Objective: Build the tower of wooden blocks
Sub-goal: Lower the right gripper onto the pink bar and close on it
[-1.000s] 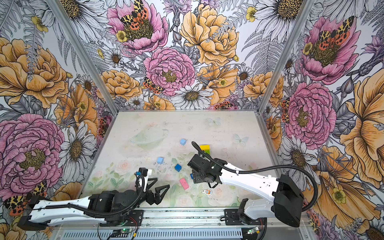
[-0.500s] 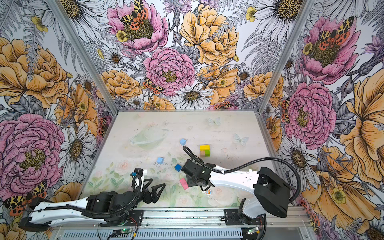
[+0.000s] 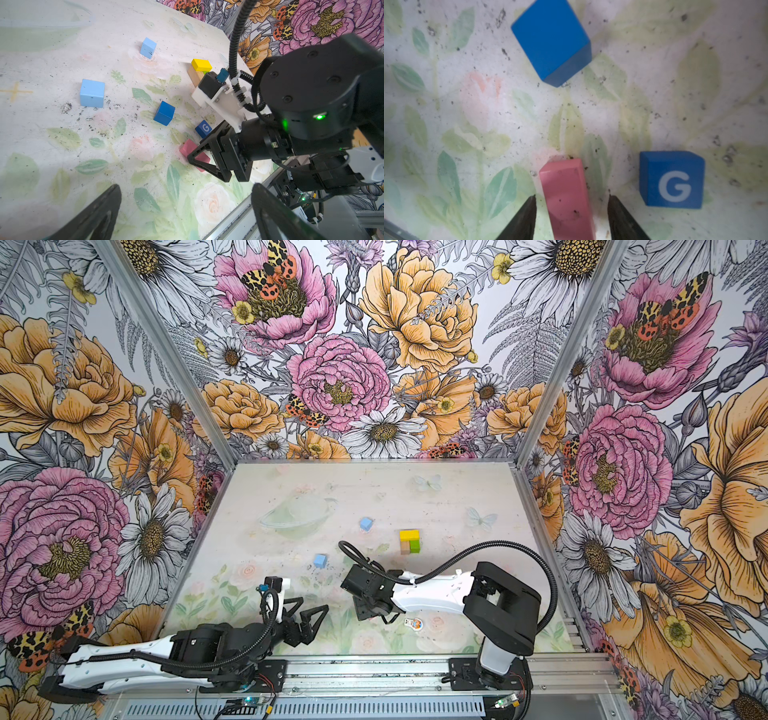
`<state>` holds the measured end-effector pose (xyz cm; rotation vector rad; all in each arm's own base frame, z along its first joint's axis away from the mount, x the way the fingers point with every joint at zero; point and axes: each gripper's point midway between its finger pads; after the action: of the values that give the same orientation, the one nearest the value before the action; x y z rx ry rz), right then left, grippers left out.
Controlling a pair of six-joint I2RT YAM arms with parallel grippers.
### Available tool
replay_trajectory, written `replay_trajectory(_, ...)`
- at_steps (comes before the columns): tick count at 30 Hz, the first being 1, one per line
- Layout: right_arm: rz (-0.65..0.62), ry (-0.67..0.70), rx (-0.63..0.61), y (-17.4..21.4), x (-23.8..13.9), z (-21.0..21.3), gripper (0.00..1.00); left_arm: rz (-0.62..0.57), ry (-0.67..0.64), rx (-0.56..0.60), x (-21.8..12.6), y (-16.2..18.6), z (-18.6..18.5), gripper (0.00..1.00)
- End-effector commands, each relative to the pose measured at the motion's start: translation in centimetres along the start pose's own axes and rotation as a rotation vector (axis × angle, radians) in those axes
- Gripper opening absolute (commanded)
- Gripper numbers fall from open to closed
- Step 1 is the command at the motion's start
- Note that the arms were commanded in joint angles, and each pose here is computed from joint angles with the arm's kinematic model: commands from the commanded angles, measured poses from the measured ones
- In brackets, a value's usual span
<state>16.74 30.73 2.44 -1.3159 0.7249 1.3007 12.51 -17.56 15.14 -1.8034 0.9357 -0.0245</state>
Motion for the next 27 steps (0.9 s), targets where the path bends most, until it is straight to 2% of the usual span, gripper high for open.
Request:
replay_trajectory(1,-0.016,-0.020,-0.004,-0.7,0.2,1.1,0.54,-0.017,-0.027,0.002,0.0,0.1,0.9,0.99)
replay_trajectory(6,-0.007,-0.016,0.005,-0.7,0.5,1.2,0.50,-0.024,-0.014,-0.004,-0.1,0.1,1.0,0.99)
replay_trajectory(12,-0.003,-0.015,0.021,-0.8,0.8,1.4,0.37,-0.037,-0.001,-0.014,-0.3,0.0,1.2,0.99)
replay_trajectory(27,-0.095,-0.026,0.082,-3.6,-3.4,0.2,0.32,-0.092,-0.010,-0.012,-1.1,-2.0,1.3,0.99)
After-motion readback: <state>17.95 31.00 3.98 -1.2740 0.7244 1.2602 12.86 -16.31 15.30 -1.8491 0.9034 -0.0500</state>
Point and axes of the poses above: each gripper's point midway between its finger pads, its own x axis out along the fingers, its own z axis along the line the jaws close on, y = z × x, and after that the axes turned 4 degrees about x, right-handed
